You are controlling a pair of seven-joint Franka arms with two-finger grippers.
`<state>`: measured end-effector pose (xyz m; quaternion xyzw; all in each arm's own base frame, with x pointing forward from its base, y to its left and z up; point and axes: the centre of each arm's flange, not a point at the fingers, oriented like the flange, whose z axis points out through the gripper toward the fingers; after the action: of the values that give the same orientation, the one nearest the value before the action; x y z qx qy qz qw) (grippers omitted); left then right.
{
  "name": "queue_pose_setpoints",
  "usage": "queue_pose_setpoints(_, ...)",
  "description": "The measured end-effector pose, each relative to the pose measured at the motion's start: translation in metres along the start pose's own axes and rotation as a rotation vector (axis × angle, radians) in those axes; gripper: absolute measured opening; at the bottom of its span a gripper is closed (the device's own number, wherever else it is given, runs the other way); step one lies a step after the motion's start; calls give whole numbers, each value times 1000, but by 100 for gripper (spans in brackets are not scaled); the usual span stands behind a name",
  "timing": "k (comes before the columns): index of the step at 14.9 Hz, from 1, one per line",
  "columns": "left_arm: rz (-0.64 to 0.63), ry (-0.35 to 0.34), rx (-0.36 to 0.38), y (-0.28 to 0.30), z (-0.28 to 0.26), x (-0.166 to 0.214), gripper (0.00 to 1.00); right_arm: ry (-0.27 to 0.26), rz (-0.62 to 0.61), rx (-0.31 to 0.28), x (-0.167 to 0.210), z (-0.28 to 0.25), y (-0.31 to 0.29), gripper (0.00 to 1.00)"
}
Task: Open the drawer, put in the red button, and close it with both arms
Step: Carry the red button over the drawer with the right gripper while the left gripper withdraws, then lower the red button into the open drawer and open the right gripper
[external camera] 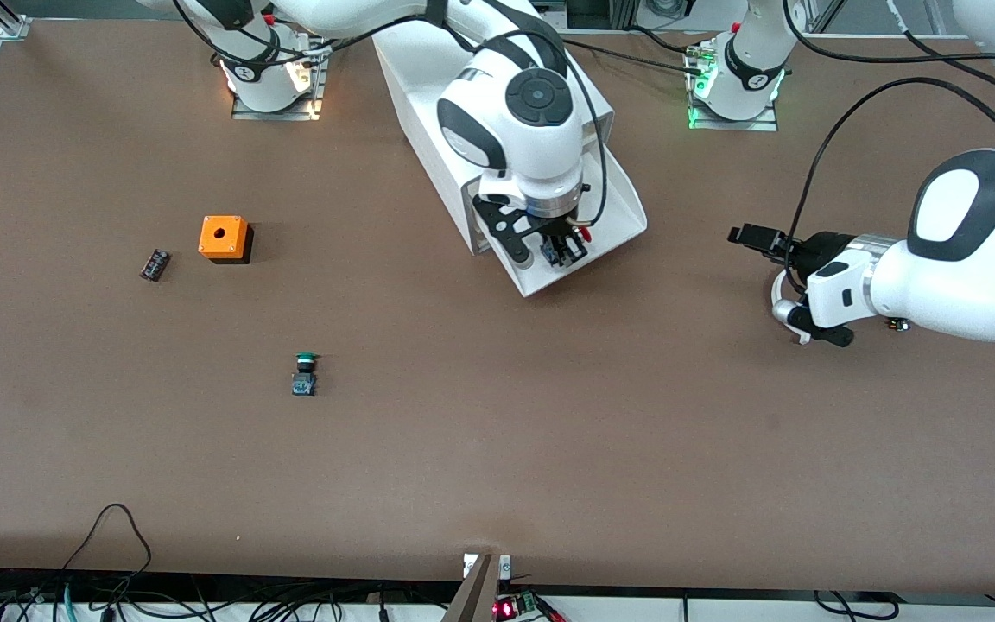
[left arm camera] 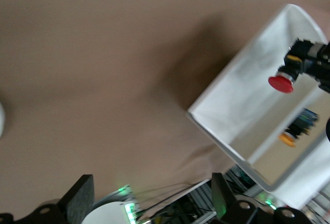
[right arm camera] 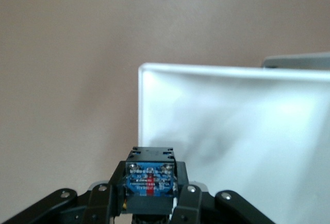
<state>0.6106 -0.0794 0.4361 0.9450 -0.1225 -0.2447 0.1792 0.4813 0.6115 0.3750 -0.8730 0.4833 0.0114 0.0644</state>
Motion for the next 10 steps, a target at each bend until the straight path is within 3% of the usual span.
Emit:
queue_pose_setpoints(5,-28,55,341,26,-34,-2,100,-12,82,4,-14,25,3,41)
queue_pose_setpoints(7,-34,91,399,30,-51,-6,100,-16,109,5,-19,31,4,41)
queue_pose_setpoints(10,-40,145,407,30,-72,-10,100,-22,137,12,-22,35,4,41)
